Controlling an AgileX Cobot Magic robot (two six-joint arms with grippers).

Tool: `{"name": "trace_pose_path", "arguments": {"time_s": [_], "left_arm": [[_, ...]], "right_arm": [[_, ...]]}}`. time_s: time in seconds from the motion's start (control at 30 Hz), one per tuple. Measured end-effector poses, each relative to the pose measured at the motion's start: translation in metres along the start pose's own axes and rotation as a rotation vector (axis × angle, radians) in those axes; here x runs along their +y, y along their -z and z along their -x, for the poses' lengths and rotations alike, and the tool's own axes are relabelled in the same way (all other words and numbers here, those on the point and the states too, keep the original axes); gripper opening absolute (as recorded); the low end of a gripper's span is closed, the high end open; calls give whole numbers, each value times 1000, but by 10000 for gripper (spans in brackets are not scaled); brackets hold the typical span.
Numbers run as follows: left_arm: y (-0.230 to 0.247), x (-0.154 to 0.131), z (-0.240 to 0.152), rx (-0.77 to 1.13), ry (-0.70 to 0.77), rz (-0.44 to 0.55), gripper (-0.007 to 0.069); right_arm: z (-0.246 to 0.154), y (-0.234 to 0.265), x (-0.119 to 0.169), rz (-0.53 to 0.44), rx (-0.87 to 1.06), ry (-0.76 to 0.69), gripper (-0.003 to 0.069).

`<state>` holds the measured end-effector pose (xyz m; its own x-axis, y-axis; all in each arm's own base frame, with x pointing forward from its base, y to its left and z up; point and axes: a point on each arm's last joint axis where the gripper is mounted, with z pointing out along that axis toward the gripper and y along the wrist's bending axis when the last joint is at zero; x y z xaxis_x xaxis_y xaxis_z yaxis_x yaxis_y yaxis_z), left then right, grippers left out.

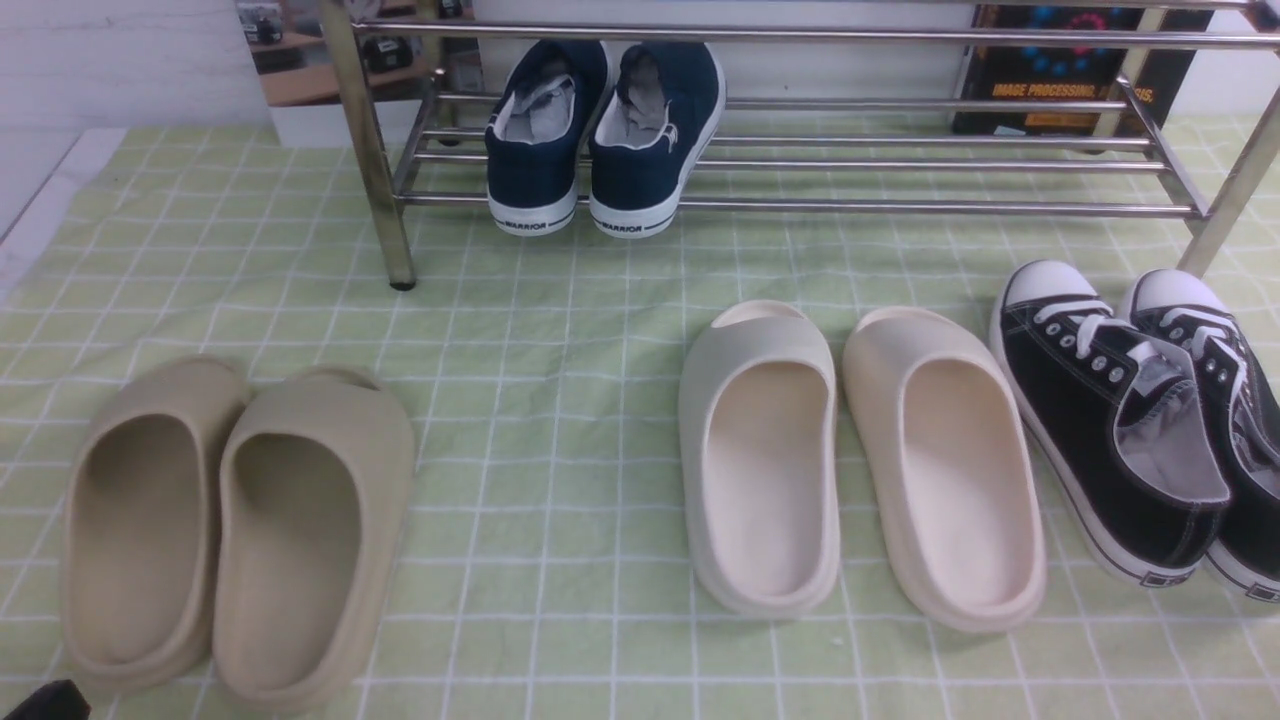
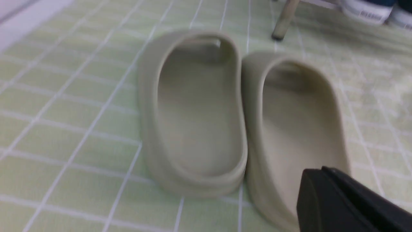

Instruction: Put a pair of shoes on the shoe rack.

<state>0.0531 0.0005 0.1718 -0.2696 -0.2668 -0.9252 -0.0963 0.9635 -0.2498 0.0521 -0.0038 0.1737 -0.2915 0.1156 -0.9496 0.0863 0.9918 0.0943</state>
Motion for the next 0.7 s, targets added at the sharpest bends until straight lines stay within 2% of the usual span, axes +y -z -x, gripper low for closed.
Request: {"name": "trace_pose_path", "arguments": {"time_s": [0.7], "left_arm": [[0,0,-3,26,13,2,-13]], "right_arm": [[0,0,0,0,0,0,246]]}}
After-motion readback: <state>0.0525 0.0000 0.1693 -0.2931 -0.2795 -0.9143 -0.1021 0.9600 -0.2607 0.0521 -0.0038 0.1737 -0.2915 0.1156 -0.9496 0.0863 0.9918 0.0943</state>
